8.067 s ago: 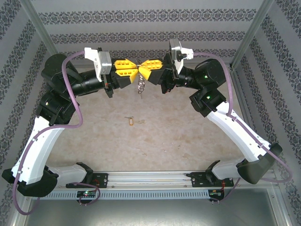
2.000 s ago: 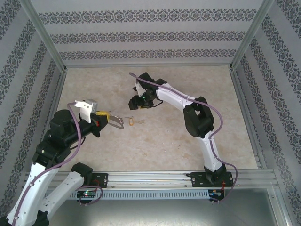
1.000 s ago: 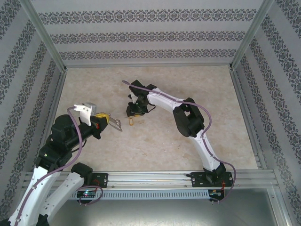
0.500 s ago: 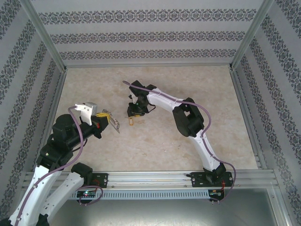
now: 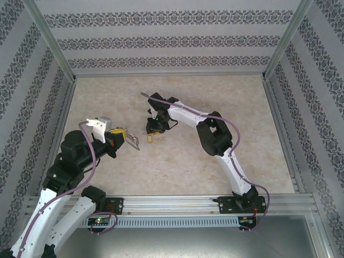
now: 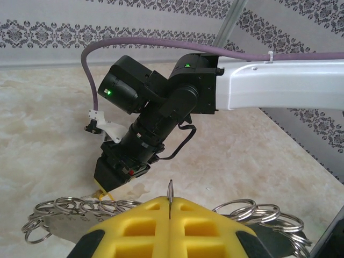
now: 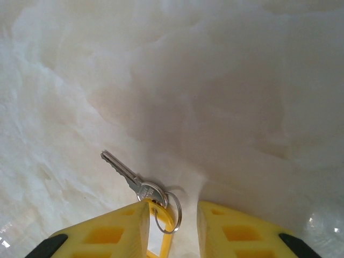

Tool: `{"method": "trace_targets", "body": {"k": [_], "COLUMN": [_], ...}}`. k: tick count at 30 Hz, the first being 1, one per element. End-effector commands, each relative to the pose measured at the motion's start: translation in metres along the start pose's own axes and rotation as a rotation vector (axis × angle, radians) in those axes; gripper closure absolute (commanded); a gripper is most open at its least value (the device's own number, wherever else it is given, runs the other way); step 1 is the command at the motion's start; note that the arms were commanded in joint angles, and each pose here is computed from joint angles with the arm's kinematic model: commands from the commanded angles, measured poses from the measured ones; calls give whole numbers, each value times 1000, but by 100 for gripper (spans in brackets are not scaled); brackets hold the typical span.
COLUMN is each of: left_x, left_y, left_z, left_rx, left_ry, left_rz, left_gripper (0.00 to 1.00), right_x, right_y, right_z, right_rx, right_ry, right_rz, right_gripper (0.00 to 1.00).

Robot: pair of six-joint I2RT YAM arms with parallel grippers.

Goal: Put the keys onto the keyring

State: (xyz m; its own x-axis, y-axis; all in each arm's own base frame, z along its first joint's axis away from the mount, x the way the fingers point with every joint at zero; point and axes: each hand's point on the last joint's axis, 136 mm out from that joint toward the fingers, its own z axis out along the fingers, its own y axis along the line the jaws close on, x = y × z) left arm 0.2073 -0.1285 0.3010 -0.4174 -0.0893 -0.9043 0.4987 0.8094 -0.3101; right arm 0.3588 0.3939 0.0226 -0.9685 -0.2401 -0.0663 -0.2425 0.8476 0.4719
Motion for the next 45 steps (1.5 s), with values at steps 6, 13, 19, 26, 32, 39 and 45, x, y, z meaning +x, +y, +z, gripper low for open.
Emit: {"method": "trace_targets", "body": {"k": [6, 13, 19, 26, 32, 39, 45], "left_x": [-13, -13, -13, -13, -14, -14, -13], "left_y": [-5, -5, -5, -6, -6, -6, -8], "left_z": [-2, -3, -3, -4, -6, -6, -7], "left_rx": [23, 23, 24, 27, 24, 26, 32], "left_ry": [-51, -52, -53, -56, -61, -63, -58], "left_rz": [9, 7, 5, 7, 6, 7, 12], "left_gripper": [100, 100, 100, 100, 100, 100, 100], "right_x": [4, 4, 6, 7, 8, 7, 5], "right_y": [7, 6, 4, 1, 0, 0, 4], "right_z": [11, 11, 14, 17, 17, 17, 7], "right_rx": [-33, -35, -29, -23, -20, -17, -33], "right_ry": [20, 20, 24, 29, 31, 28, 10], "right_rz": [38, 44, 48, 52, 53, 54, 31], "right_gripper": [74, 77, 79, 82, 85, 88, 95]}}
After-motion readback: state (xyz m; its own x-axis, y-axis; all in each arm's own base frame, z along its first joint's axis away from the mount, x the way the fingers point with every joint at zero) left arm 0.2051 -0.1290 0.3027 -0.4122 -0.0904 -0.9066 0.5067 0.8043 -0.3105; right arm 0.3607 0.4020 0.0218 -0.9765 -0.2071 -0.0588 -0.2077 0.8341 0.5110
